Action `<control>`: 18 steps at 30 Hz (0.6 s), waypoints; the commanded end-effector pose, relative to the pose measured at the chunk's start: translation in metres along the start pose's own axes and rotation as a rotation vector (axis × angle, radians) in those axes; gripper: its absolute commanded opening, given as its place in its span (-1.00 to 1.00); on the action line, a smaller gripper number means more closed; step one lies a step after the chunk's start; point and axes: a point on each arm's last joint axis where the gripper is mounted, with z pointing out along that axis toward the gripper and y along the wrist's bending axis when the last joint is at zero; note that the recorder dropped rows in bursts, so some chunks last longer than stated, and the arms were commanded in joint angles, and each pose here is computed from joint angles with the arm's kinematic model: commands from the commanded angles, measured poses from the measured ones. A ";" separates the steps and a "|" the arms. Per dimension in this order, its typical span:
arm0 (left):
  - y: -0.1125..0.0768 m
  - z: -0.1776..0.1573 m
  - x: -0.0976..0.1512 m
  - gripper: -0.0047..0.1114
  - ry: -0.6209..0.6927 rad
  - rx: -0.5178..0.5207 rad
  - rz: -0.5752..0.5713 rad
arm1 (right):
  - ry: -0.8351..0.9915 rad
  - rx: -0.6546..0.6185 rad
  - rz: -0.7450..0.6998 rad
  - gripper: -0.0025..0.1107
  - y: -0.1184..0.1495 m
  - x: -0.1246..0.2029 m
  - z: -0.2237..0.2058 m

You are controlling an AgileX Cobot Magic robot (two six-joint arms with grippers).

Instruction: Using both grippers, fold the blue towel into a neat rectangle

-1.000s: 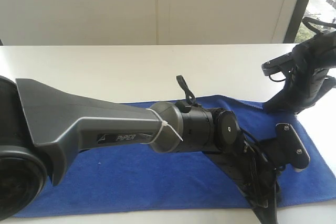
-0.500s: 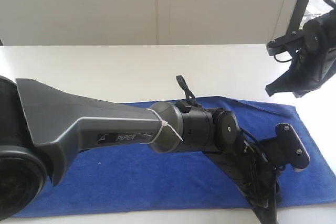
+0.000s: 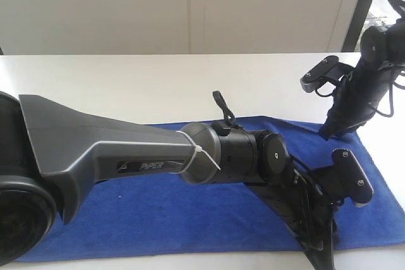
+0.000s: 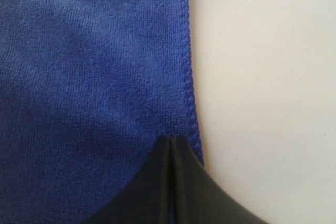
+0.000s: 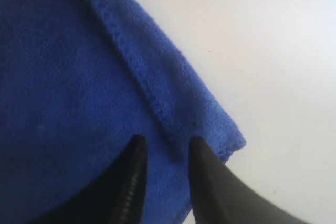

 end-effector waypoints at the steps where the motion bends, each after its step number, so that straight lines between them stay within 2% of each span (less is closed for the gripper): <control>1: -0.009 0.015 0.017 -0.92 0.073 0.072 -0.010 | -0.012 0.006 -0.033 -0.46 0.000 0.000 0.007; 9: -0.009 0.015 0.017 -0.92 0.073 0.072 -0.010 | 0.025 -0.005 -0.059 -0.48 0.003 0.003 0.027; 14: -0.009 0.015 0.017 -0.92 0.073 0.072 -0.010 | -0.003 0.019 -0.065 -0.58 0.000 0.000 0.028; 18: -0.009 0.015 0.017 -0.92 0.073 0.072 -0.010 | -0.020 0.033 -0.064 -0.58 -0.001 -0.001 0.028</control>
